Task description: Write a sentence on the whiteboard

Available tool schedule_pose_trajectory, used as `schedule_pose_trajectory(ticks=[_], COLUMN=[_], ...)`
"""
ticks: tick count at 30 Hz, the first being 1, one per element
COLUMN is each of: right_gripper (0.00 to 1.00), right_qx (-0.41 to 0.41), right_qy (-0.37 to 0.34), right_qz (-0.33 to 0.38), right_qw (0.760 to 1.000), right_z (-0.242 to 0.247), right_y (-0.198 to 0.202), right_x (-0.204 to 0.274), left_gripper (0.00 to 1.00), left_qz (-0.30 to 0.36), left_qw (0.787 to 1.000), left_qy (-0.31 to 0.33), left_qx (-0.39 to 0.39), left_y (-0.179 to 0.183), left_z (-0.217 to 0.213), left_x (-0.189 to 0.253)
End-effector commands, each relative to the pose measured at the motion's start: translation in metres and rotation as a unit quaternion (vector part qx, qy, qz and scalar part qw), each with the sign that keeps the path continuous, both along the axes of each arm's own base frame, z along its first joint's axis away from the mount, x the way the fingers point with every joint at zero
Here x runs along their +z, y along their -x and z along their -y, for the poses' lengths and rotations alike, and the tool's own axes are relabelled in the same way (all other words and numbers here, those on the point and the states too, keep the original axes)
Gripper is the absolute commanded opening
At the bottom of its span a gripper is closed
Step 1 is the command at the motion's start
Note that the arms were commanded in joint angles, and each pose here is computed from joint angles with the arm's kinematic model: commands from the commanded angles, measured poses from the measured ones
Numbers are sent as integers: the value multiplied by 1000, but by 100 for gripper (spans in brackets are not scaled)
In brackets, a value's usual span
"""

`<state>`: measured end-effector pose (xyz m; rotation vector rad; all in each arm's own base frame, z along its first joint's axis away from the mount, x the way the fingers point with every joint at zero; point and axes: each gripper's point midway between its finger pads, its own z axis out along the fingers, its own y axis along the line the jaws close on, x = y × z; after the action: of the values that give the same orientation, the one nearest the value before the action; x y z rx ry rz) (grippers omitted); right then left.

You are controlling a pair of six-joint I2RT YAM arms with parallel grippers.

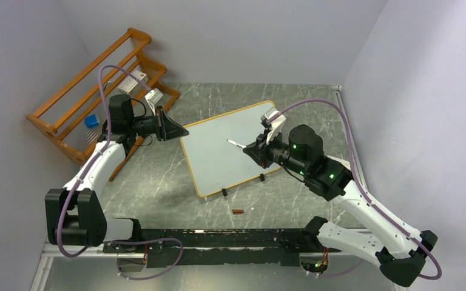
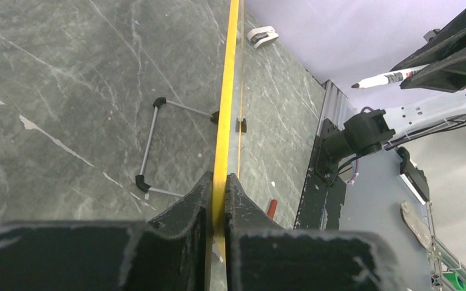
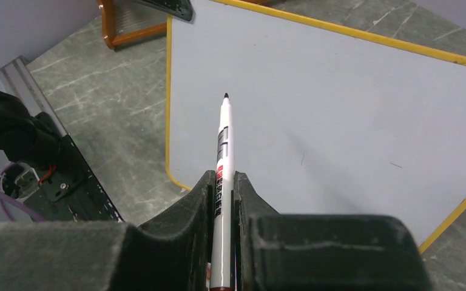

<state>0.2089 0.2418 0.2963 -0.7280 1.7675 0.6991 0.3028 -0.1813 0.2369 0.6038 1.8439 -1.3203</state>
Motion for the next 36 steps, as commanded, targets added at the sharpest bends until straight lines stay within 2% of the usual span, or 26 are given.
schedule_pose_trajectory(ticks=[1,8,21,36], right_gripper=[0,0,0,0], right_qx=[-10,-7,-39,-72], right_qy=[-1,4,61,158], right_qz=[17,12,29,41], right_qw=[1000,1000,997,984], right_z=[2,-11,-36,-72], right_y=[0,7,18,37], right_x=[10,4,-3,-23], left_gripper=[5,5,5,5], left_qz=[10,3,-2,5], left_qw=[1000,999,998,998], left_qy=[-4,-6,-28,-27], left_qx=[2,36,53,58], left_y=[13,21,23,26], left_z=[-3,-6,-12,-12], left_x=[-4,-12,-22,-21])
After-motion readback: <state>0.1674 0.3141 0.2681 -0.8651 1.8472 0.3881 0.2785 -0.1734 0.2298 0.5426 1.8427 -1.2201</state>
